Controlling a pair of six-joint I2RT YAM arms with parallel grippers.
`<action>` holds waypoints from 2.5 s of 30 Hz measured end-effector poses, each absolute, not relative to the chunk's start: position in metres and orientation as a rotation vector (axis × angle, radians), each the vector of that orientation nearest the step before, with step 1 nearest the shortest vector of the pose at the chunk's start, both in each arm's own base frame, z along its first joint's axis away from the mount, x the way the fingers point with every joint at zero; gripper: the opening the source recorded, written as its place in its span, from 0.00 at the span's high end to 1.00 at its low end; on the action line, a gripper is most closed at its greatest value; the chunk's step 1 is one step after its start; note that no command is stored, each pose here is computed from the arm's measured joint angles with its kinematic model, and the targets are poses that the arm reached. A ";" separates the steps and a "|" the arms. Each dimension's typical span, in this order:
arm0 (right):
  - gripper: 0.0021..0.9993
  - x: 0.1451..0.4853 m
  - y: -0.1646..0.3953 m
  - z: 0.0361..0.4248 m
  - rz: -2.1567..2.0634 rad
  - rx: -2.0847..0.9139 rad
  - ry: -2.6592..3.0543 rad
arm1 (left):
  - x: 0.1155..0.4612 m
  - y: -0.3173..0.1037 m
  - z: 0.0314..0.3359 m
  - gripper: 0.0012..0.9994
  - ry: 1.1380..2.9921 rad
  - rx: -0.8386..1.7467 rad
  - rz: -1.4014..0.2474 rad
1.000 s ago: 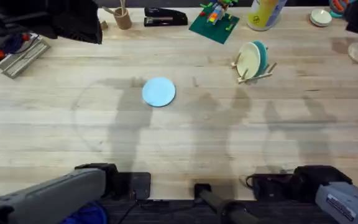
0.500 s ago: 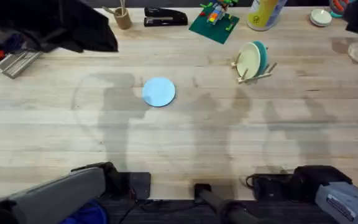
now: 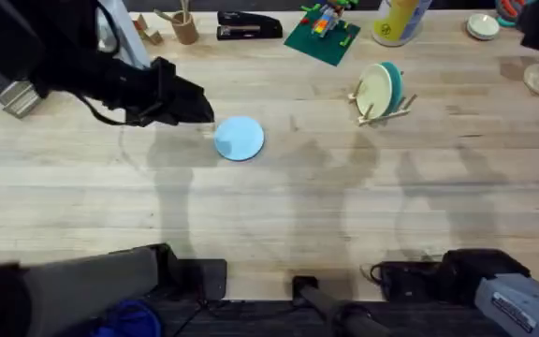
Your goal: Pick up the plates from the table one by one and place each into a slot on the dish rack.
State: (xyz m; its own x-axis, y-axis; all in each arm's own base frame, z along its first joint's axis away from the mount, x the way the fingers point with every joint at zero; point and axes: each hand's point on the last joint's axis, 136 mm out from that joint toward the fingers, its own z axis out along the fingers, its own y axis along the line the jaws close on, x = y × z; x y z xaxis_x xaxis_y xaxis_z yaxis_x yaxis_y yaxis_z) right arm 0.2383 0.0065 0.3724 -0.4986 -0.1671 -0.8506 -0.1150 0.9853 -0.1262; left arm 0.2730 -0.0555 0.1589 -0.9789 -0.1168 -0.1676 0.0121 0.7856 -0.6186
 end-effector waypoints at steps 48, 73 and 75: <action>0.01 0.238 0.006 0.372 -0.064 -0.198 2.098 | 0.307 -0.051 0.031 0.96 2.972 -0.219 -1.179; 0.00 0.262 0.044 0.344 0.263 -0.188 2.227 | 0.307 -0.051 0.031 0.96 2.969 -0.217 -1.176; 0.00 0.269 0.051 0.336 0.332 -0.176 2.263 | 0.308 -0.051 0.031 0.96 2.968 -0.216 -1.176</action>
State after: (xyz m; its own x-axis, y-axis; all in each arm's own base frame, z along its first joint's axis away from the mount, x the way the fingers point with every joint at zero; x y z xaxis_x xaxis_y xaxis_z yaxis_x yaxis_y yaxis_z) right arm 0.2692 0.0515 0.3359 -0.6523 -0.0174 -0.7578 -0.2346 0.9553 0.1799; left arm 0.3075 -0.0509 0.0309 -0.9892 -0.1039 0.1035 -0.1466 0.7209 -0.6774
